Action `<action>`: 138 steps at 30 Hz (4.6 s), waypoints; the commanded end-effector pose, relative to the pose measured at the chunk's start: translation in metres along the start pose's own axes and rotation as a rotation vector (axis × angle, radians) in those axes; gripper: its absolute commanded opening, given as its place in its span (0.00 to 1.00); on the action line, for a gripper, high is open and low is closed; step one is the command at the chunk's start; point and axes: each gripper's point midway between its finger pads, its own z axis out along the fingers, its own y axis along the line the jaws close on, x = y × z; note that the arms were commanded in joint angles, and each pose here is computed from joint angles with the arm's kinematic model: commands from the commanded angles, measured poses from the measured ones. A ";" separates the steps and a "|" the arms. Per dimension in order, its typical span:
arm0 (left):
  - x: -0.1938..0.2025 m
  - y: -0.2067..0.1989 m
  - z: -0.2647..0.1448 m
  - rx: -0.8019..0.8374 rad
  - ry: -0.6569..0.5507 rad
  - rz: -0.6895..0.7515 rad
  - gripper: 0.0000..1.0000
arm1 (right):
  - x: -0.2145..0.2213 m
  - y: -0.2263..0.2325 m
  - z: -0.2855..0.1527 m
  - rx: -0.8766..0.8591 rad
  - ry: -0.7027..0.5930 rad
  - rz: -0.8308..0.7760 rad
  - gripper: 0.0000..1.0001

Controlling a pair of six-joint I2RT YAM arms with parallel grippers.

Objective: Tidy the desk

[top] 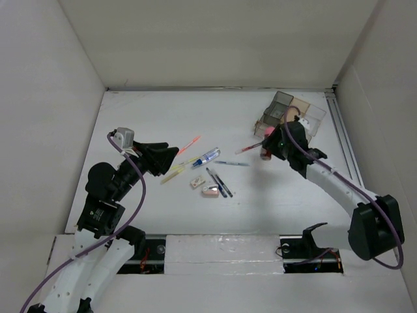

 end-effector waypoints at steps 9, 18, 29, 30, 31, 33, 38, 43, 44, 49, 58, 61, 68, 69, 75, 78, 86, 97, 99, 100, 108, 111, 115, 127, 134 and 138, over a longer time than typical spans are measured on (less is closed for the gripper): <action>-0.021 -0.020 -0.008 0.077 -0.070 0.018 0.46 | -0.194 -0.026 0.006 -0.001 -0.279 0.245 0.34; -0.017 -0.024 -0.009 0.104 -0.060 0.016 0.46 | -0.218 -0.045 0.100 0.077 -0.099 0.187 0.39; -0.015 -0.025 -0.006 0.117 -0.045 0.007 0.46 | -0.214 -0.057 0.132 0.096 -0.103 0.188 0.46; -0.014 -0.025 -0.006 0.119 -0.042 0.005 0.46 | -0.213 -0.060 0.133 0.107 -0.106 0.187 0.47; -0.013 -0.026 -0.006 0.122 -0.040 0.005 0.46 | -0.212 -0.061 0.134 0.109 -0.103 0.187 0.47; -0.014 -0.025 -0.006 0.118 -0.046 0.006 0.46 | -0.214 -0.067 0.133 0.118 -0.114 0.190 0.49; -0.012 -0.025 -0.005 0.122 -0.037 0.004 0.46 | -0.217 -0.072 0.137 0.123 -0.118 0.205 0.60; -0.013 -0.025 -0.005 0.120 -0.038 0.004 0.46 | -0.223 -0.082 0.133 0.150 -0.130 0.232 0.70; -0.012 -0.025 -0.005 0.121 -0.036 0.003 0.46 | -0.223 -0.082 0.131 0.150 -0.130 0.232 0.77; -0.015 -0.025 -0.006 0.115 -0.046 0.008 0.46 | -0.231 -0.060 0.108 0.084 -0.158 0.223 0.79; -0.020 -0.021 -0.009 0.081 -0.069 0.006 0.47 | -0.079 0.086 0.050 -0.254 -0.040 -0.033 0.00; -0.026 -0.012 -0.011 0.019 -0.106 -0.018 0.46 | 0.013 0.122 0.040 -0.291 0.098 -0.195 0.06; -0.036 0.004 -0.015 -0.084 -0.154 -0.043 0.46 | 0.090 0.158 0.042 -0.263 0.167 -0.355 0.66; -0.036 0.003 -0.015 -0.084 -0.154 -0.041 0.46 | 0.094 0.161 0.043 -0.258 0.171 -0.353 0.67; -0.037 0.001 -0.018 -0.076 -0.162 -0.031 0.47 | 0.113 0.151 0.066 -0.138 0.198 -0.325 0.67; -0.035 -0.001 -0.018 -0.061 -0.151 -0.031 0.47 | 0.120 0.152 0.073 -0.105 0.205 -0.309 0.67; -0.033 -0.002 -0.018 -0.047 -0.145 -0.025 0.47 | 0.124 0.159 0.087 -0.056 0.205 -0.308 0.75; -0.031 -0.005 -0.017 -0.032 -0.134 -0.021 0.47 | 0.134 0.135 0.110 0.018 0.221 -0.296 0.59; -0.032 -0.005 -0.018 -0.031 -0.142 -0.020 0.47 | 0.133 0.134 0.109 0.017 0.213 -0.294 0.58; -0.034 -0.006 -0.018 -0.032 -0.148 -0.019 0.47 | 0.132 0.133 0.110 0.023 0.205 -0.295 0.57; -0.032 -0.006 -0.016 -0.026 -0.136 -0.020 0.47 | 0.128 0.131 0.118 0.022 0.206 -0.264 0.38; -0.029 -0.006 -0.015 -0.022 -0.124 -0.020 0.47 | 0.130 0.143 0.112 -0.041 0.227 -0.227 0.34; -0.030 -0.007 -0.014 -0.017 -0.124 -0.019 0.47 | 0.104 0.158 0.101 -0.127 0.225 -0.120 0.25; -0.031 -0.009 -0.015 -0.010 -0.131 -0.020 0.47 | -0.076 0.132 0.068 -0.267 -0.043 0.142 0.23; -0.032 -0.008 -0.016 -0.016 -0.132 -0.017 0.47 | -0.195 0.076 0.109 -0.190 -0.125 0.243 0.26; -0.030 -0.012 -0.017 0.010 -0.128 -0.020 0.47 | -0.234 0.031 0.139 0.000 -0.229 0.212 0.27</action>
